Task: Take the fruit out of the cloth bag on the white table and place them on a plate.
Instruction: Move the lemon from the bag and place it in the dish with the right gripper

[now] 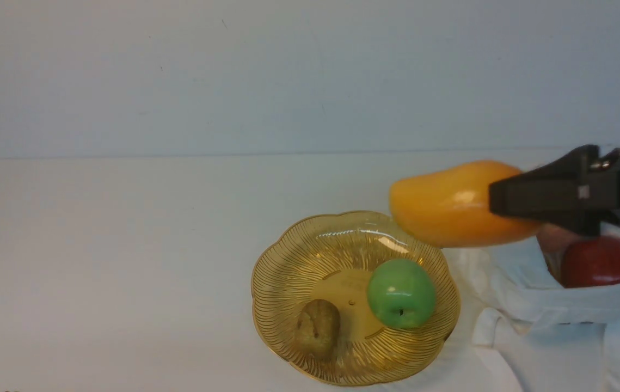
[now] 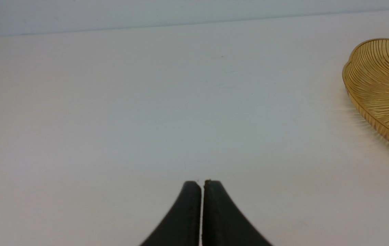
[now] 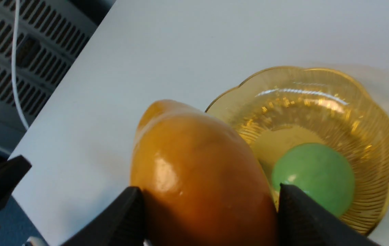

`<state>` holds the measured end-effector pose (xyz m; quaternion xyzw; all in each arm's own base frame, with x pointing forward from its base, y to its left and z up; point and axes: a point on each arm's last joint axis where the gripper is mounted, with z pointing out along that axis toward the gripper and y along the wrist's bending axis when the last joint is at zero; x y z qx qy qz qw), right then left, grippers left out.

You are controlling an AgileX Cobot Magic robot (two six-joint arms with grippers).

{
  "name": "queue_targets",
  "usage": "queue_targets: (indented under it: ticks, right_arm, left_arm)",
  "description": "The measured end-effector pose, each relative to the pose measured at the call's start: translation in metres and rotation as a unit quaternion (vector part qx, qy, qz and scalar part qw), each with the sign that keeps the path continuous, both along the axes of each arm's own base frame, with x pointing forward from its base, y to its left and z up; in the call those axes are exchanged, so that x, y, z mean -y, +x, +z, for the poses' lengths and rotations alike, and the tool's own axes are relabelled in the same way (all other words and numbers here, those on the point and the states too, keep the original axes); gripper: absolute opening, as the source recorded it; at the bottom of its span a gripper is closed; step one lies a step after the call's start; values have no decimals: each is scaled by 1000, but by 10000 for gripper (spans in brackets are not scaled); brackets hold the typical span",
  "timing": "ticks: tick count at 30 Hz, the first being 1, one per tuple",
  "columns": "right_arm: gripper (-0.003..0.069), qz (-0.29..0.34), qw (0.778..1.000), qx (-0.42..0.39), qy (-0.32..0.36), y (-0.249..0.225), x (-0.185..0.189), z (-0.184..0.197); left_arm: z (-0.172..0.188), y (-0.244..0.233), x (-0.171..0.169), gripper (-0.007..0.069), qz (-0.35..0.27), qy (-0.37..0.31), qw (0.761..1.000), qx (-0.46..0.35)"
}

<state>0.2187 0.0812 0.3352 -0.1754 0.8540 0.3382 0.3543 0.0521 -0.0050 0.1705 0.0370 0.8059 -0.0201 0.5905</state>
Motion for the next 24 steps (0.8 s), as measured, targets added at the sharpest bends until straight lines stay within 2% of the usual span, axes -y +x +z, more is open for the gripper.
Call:
queue_targets:
  ticks: [5, 12, 24]
  right_arm:
    - [453, 30, 999, 1, -29, 14, -32, -21]
    - [453, 21, 997, 22, -66, 50, -69, -42]
    - [453, 22, 995, -24, -98, 117, -99, -95]
  left_arm:
    - [0, 0, 0, -8, 0, 0, 1000, 0]
    - [0, 0, 0, -8, 0, 0, 1000, 0]
    - [0, 0, 0, -8, 0, 0, 1000, 0]
